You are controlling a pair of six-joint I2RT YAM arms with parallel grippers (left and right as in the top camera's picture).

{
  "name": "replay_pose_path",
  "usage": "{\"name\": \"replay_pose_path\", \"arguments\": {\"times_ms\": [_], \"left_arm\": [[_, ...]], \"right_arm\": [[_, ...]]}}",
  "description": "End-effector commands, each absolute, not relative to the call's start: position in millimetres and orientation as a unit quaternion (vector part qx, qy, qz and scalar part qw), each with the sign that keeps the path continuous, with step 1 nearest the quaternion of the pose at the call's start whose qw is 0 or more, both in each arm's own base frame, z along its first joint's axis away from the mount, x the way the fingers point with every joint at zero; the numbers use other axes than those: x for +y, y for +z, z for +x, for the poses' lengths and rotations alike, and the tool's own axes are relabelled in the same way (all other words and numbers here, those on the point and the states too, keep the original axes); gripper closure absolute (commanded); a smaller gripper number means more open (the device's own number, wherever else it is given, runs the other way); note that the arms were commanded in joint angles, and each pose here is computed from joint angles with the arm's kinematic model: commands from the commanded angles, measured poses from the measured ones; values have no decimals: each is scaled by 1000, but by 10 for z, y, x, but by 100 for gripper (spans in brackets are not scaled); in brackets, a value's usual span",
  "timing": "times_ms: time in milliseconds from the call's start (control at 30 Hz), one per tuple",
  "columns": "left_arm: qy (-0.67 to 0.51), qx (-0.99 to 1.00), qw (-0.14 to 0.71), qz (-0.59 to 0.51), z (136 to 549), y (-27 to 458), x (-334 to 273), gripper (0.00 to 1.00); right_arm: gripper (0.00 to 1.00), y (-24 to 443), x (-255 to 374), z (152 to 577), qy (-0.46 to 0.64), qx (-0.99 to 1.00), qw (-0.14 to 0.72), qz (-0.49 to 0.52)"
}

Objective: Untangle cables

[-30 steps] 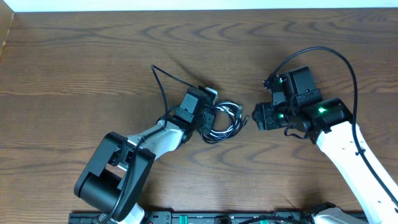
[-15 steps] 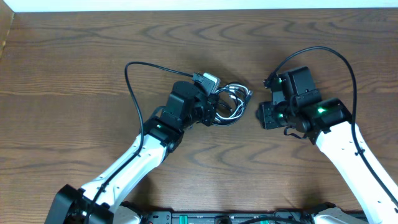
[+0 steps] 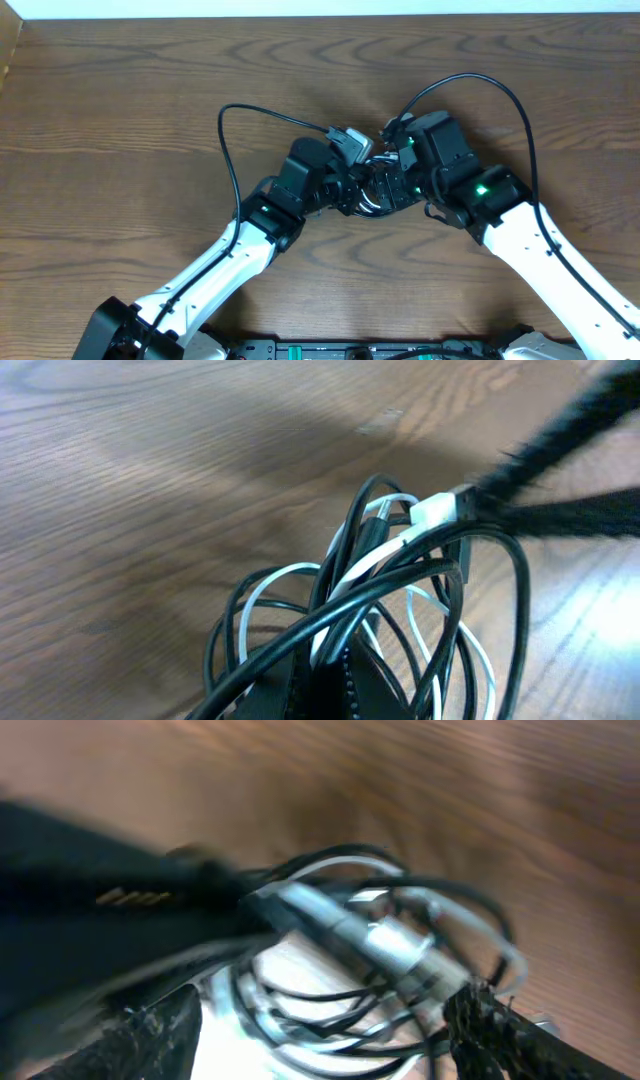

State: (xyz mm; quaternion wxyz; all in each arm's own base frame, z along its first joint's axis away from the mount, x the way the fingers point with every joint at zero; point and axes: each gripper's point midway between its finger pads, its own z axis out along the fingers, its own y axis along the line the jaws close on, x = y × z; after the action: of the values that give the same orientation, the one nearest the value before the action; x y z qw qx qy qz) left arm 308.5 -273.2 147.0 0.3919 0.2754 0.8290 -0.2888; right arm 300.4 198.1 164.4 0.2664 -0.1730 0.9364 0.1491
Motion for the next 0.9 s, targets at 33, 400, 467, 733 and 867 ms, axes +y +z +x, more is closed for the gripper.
{"name": "replay_pose_path", "arguments": {"times_ms": [33,400,467,733,867], "left_arm": [[-307,815,402,282,3058,1634,-2816,93],[-296,813,418,277,3087,1715,-2769,92],[-296,813,418,277,3085,1718,-2769,93],[-242,838,425,243,3235,1616,-2541,56],[-228,846,424,228,3302,1584,-2422,45]], "right_arm": [[28,1508,1735,3176,69,951,275,-125],[99,1344,1568,3272,18,960,269,-77],[99,1355,1476,3303,2,960,276,-47],[99,1285,758,3256,-73,958,250,116],[99,1240,413,3183,-92,954,223,177]]}}
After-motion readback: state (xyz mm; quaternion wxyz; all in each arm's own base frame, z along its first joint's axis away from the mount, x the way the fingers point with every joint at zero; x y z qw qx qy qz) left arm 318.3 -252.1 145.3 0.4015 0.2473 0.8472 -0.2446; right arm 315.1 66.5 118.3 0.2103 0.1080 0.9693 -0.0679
